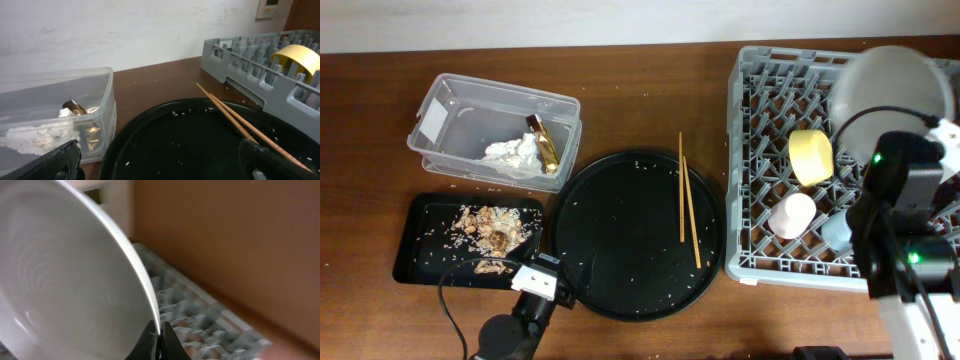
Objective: Sort waste into correct bins and load items into the dishwasher rack
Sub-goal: 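Stand the white plate upright in the dish rack, then grasp the chopsticks on the round tray with the right gripper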
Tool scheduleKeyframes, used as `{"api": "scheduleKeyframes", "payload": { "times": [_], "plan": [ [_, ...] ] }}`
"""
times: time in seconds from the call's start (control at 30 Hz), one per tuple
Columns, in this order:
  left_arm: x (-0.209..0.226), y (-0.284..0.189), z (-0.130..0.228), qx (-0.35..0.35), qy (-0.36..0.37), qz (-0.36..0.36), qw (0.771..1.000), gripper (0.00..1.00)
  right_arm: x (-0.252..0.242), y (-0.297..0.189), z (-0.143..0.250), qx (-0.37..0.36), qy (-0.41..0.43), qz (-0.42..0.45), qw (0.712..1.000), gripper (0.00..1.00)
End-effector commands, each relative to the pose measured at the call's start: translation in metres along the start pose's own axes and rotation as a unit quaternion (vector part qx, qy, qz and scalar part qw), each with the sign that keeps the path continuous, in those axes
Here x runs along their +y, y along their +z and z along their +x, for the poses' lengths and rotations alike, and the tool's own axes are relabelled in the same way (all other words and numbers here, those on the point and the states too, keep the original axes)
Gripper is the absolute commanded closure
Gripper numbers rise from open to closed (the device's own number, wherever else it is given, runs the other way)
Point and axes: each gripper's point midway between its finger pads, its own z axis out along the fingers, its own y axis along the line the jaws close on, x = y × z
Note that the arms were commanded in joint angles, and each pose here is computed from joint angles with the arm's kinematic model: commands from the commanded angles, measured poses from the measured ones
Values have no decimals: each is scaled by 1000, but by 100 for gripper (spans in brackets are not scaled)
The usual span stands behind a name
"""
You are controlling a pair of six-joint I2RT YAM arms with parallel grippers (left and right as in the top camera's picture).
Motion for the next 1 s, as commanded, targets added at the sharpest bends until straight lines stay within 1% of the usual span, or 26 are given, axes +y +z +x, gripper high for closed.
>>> {"api": "scheduleKeyframes", "payload": {
  "times": [0.0, 0.1, 0.17, 0.2, 0.27, 0.3, 0.4, 0.43, 0.47, 0.5, 0.57, 0.6, 0.63, 0.67, 0.7, 0.73, 0.77, 0.8, 0.83, 0.87, 0.9, 0.93, 0.97],
  "plan": [
    [-1, 0, 1, 0, 6, 2, 1000, 1, -29, 38, 2, 5, -73, 138, 988, 96],
    [-1, 0, 1, 0, 6, 2, 1000, 1, -6, 73, 26, 41, -179, 159, 970, 96],
    [-1, 0, 1, 0, 6, 2, 1000, 1, -4, 93, 43, 58, -246, 221, 942, 96],
    [-1, 0, 1, 0, 6, 2, 1000, 1, 4, 105, 54, 72, -292, 228, 926, 96],
    [-1, 0, 1, 0, 6, 2, 1000, 1, 17, 114, 70, 88, -336, 220, 912, 96],
    [-1, 0, 1, 0, 6, 2, 1000, 1, 33, 116, 84, 93, -359, 205, 906, 96],
    [-1, 0, 1, 0, 6, 2, 1000, 1, 71, 98, 84, 66, -371, 158, 913, 96],
    [-1, 0, 1, 0, 6, 2, 1000, 1, 81, 91, 81, 55, -371, 145, 916, 71],
    [-1, 0, 1, 0, 6, 2, 1000, 1, 93, 82, 76, 42, -367, 131, 920, 13],
    [-1, 0, 1, 0, 6, 2, 1000, 1, 109, 72, 68, 26, -358, 103, 928, 2],
    [-1, 0, 1, 0, 6, 2, 1000, 1, 148, 42, 57, 1, -352, 13, 936, 2],
    [-1, 0, 1, 0, 6, 2, 1000, 1, 183, 12, 65, 1, -370, -92, 924, 2],
    [-1, 0, 1, 0, 6, 2, 1000, 1, 215, -23, 82, 13, -379, -199, 904, 0],
    [-1, 0, 1, 0, 6, 2, 1000, 1, 239, -56, 105, 48, -357, -287, 888, 0],
    [-1, 0, 1, 0, 6, 2, 1000, 1, 250, -77, 124, 83, -336, -339, 875, 3],
    [-1, 0, 1, 0, 6, 2, 1000, 1, 261, -111, 156, 158, -303, -417, 843, 7],
    [-1, 0, 1, 0, 6, 2, 1000, 1, 267, -144, 189, 246, -265, -473, 803, 21],
    [-1, 0, 1, 0, 6, 2, 1000, 1, 268, -160, 209, 302, -243, -486, 783, 31],
    [-1, 0, 1, 0, 6, 2, 1000, 1, 267, -168, 229, 346, -231, -481, 772, 38],
    [-1, 0, 1, 0, 6, 2, 1000, 1, 265, -167, 249, 376, -226, -457, 774, 40],
    [-1, 0, 1, 0, 6, 2, 1000, 1, 265, -160, 264, 386, -234, -437, 778, 44],
    [-1, 0, 1, 0, 6, 2, 1000, 1, 270, -152, 283, 397, -245, -422, 778, 44],
    [-1, 0, 1, 0, 6, 2, 1000, 1, 274, -148, 293, 402, -250, -416, 776, 46]
  ]
}}
